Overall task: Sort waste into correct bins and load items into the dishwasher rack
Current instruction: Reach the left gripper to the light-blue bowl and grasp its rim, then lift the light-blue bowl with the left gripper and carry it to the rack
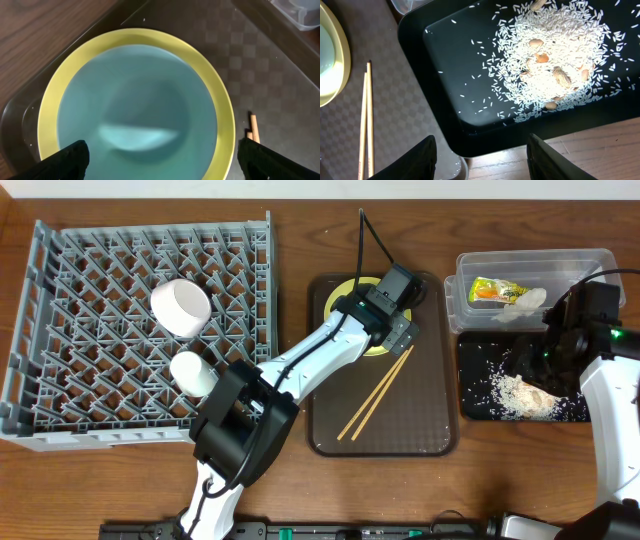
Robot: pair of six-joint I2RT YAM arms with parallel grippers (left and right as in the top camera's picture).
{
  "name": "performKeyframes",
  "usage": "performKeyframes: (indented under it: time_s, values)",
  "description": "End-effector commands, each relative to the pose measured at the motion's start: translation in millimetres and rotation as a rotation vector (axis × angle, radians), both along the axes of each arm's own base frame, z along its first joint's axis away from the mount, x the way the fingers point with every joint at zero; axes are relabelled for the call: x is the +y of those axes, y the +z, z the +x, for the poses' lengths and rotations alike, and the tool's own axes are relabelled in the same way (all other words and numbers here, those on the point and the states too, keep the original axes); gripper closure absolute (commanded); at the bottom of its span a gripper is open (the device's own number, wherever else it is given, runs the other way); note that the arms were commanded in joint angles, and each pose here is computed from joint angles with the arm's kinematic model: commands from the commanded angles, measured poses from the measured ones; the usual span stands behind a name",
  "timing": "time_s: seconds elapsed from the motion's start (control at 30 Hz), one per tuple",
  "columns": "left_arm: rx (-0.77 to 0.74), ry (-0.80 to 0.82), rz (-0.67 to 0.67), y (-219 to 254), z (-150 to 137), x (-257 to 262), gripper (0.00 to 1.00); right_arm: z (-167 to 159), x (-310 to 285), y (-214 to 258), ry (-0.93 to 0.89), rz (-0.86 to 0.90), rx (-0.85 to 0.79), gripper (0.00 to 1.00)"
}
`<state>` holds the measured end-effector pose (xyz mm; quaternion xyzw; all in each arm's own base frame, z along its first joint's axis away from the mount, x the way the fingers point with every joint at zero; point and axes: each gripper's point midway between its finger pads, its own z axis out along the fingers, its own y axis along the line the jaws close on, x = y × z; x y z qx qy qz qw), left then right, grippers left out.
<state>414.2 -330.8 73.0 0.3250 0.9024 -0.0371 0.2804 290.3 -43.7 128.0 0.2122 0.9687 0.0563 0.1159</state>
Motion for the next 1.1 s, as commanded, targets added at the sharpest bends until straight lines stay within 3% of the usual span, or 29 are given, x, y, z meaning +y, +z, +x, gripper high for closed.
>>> performKeyframes:
  time_s: [0.0,0.43,0.57,0.83,0.93,1.07]
  values:
    - [0.013,-0.024,-0.013,-6,1,-8,0.05,0,-3,7,0.001,-0.010,-0.025,0.44]
    - [0.068,-0.040,0.021,-39,-8,-11,0.23,-1,-3,7,0.002,-0.010,-0.022,0.44]
    - [0.071,-0.040,0.024,-39,-8,-10,0.56,-1,-3,7,0.002,-0.010,-0.022,0.45]
    - [0.072,-0.039,0.026,-38,-9,-10,0.86,-1,-3,7,0.002,-0.010,-0.021,0.45]
    - [0.071,-0.040,0.024,-30,-11,-8,0.93,-1,-3,7,0.002,-0.010,-0.021,0.45]
    - [0.052,-0.040,0.006,-5,-13,-6,0.94,-1,-3,7,0.002,-0.010,-0.022,0.45]
